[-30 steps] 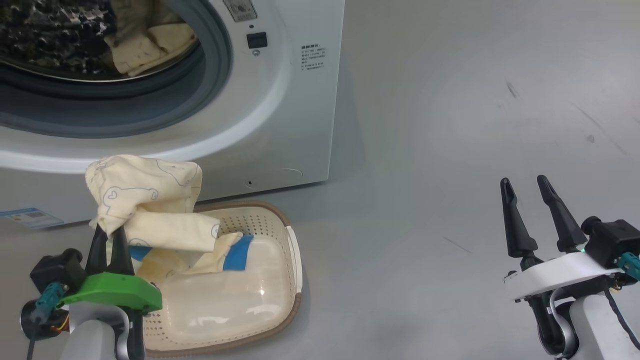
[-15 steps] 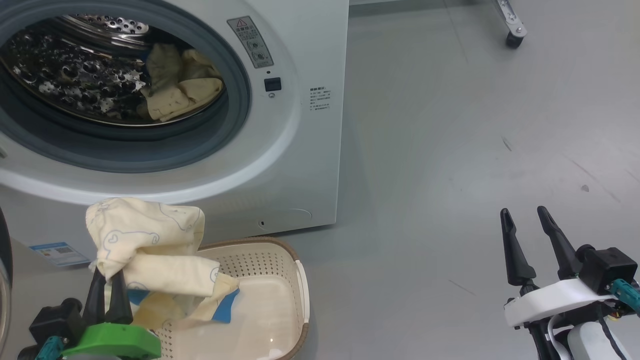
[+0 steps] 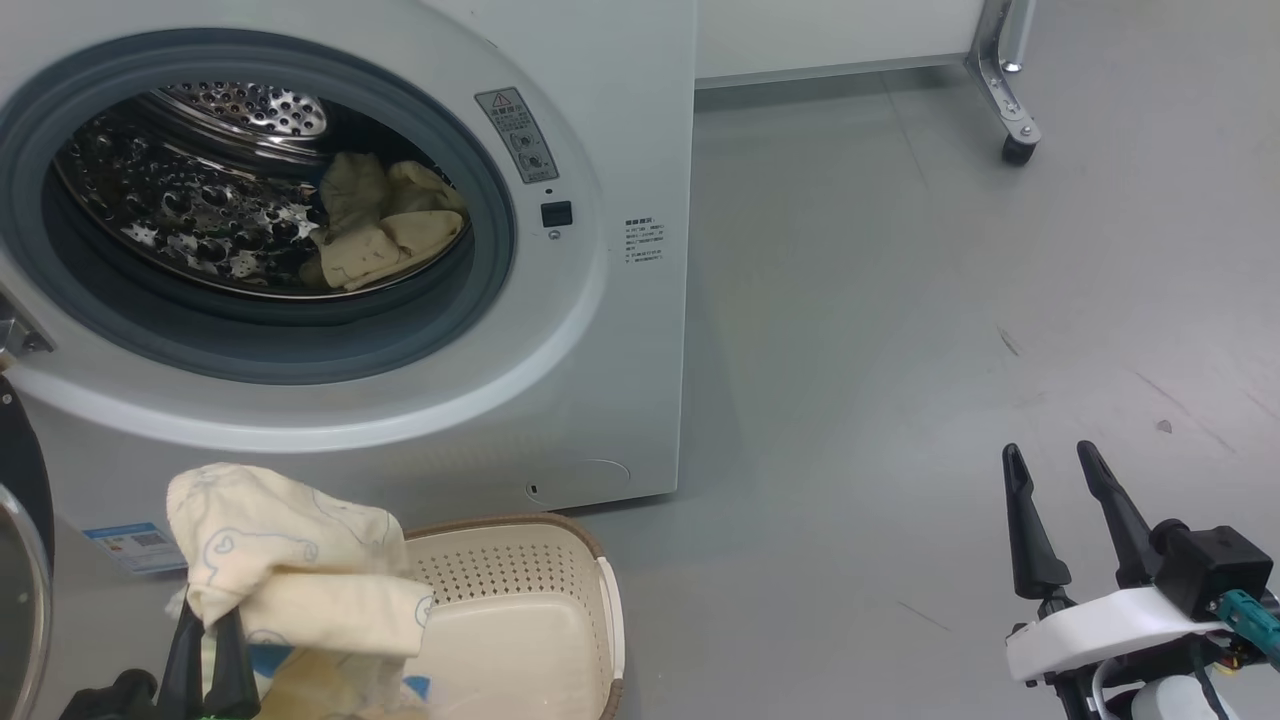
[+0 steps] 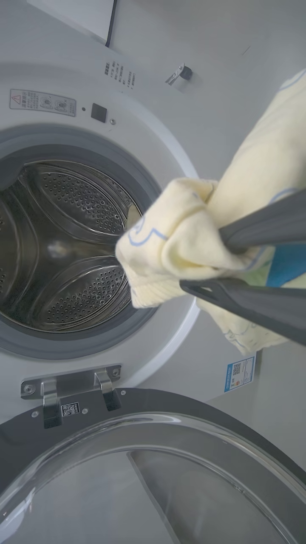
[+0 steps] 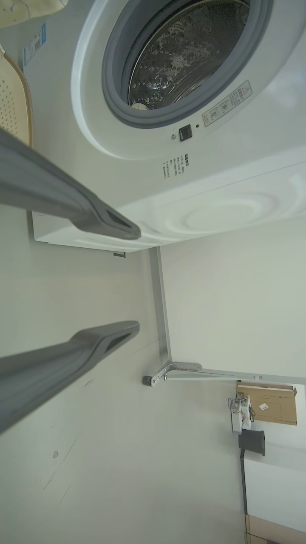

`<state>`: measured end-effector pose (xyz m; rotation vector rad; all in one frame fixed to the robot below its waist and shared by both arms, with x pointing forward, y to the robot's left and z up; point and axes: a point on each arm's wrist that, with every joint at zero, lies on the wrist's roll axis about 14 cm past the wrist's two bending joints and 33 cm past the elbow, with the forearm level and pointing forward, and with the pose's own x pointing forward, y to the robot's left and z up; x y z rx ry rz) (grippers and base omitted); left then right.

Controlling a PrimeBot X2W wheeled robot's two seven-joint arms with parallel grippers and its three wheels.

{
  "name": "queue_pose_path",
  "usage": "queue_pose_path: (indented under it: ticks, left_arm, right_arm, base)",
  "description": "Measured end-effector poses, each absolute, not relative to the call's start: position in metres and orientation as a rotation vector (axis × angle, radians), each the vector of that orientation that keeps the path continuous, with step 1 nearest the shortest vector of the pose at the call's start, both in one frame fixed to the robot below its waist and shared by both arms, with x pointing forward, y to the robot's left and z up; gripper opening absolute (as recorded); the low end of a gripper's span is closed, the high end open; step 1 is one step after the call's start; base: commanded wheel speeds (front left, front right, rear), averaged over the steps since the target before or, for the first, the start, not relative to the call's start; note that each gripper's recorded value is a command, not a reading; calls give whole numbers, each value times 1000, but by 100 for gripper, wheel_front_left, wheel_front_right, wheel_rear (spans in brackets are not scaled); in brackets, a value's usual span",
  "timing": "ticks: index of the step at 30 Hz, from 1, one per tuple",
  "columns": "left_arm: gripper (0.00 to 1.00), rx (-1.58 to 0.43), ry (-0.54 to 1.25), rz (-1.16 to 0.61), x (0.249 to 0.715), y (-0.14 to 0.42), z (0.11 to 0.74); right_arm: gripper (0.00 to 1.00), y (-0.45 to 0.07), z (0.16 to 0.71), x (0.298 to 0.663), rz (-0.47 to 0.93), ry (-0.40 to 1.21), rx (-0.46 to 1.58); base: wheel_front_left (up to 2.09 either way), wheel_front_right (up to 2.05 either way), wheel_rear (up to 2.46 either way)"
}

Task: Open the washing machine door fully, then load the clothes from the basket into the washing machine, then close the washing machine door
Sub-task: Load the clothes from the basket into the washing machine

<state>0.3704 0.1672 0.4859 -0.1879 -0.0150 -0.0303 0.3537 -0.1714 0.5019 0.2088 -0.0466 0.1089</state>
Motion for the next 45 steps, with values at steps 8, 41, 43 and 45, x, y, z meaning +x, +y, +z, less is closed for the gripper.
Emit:
queue_pose_path:
  ticks: [8, 41, 43, 45]
  left_arm:
    - [0, -218, -15, -49, 368, 159, 487]
    - [0, -269, -203, -92, 553, 122, 530]
    - [0, -255, -189, -86, 567, 124, 524]
    - [0, -242, -176, -80, 582, 127, 518]
  right_arm:
    - [100, -169, 501, 353, 110, -43, 214]
    - [100, -171, 430, 403, 95, 167, 258]
    - [100, -172, 424, 406, 90, 181, 262]
    - [100, -174, 418, 410, 84, 192, 266]
  base:
    - [0, 0, 0]
    - [0, 0, 0]
    - [0, 0, 0]
    - [0, 0, 0]
